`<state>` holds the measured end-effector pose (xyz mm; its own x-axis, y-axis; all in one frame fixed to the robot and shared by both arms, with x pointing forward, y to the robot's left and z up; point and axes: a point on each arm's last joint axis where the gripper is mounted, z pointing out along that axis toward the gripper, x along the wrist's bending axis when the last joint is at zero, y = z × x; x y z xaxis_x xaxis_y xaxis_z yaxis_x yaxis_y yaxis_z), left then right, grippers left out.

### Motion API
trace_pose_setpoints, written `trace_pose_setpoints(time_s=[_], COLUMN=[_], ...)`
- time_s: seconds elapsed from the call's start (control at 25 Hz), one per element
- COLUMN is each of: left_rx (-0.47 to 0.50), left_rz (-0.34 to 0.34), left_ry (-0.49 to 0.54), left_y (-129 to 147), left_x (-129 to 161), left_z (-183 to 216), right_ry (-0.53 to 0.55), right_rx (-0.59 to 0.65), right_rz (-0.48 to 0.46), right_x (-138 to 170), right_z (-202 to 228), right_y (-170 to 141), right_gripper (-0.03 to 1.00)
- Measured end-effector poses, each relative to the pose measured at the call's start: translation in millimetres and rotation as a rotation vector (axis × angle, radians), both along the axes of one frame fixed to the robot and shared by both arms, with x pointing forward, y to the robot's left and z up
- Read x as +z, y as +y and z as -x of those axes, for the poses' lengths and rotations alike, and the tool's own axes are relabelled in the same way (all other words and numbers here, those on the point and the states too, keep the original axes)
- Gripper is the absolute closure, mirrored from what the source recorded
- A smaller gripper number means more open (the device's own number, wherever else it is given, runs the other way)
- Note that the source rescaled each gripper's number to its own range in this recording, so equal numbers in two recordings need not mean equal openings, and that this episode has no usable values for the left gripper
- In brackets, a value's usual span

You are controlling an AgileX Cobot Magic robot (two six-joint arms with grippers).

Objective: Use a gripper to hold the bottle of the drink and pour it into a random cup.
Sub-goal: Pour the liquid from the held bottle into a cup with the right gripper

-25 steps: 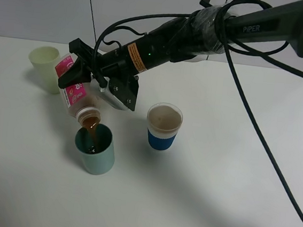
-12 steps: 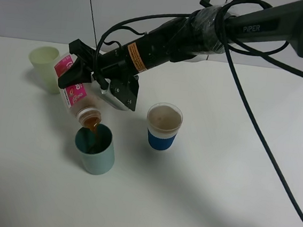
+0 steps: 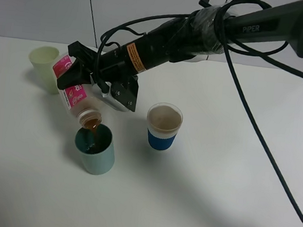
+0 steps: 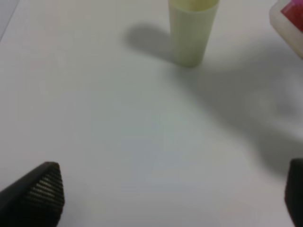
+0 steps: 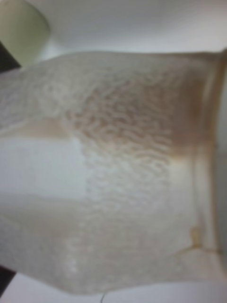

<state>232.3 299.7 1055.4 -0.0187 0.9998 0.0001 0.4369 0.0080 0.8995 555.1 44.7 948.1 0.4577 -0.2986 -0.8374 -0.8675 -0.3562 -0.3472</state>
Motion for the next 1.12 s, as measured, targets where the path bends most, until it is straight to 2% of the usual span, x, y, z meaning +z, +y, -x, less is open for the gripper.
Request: trace_pose_setpoints(time_s=[1.12], left_rx=[0.000], left_rz=[0.000], left_ry=[0.000], left_y=[0.0], left_x=[0.0], left_z=[0.0], right_ry=[-0.186], right_rx=[0.097], right_rz=[-0.054], right_x=[9.7], right_z=[6.7], right_y=[4.6], right_gripper=[0.97])
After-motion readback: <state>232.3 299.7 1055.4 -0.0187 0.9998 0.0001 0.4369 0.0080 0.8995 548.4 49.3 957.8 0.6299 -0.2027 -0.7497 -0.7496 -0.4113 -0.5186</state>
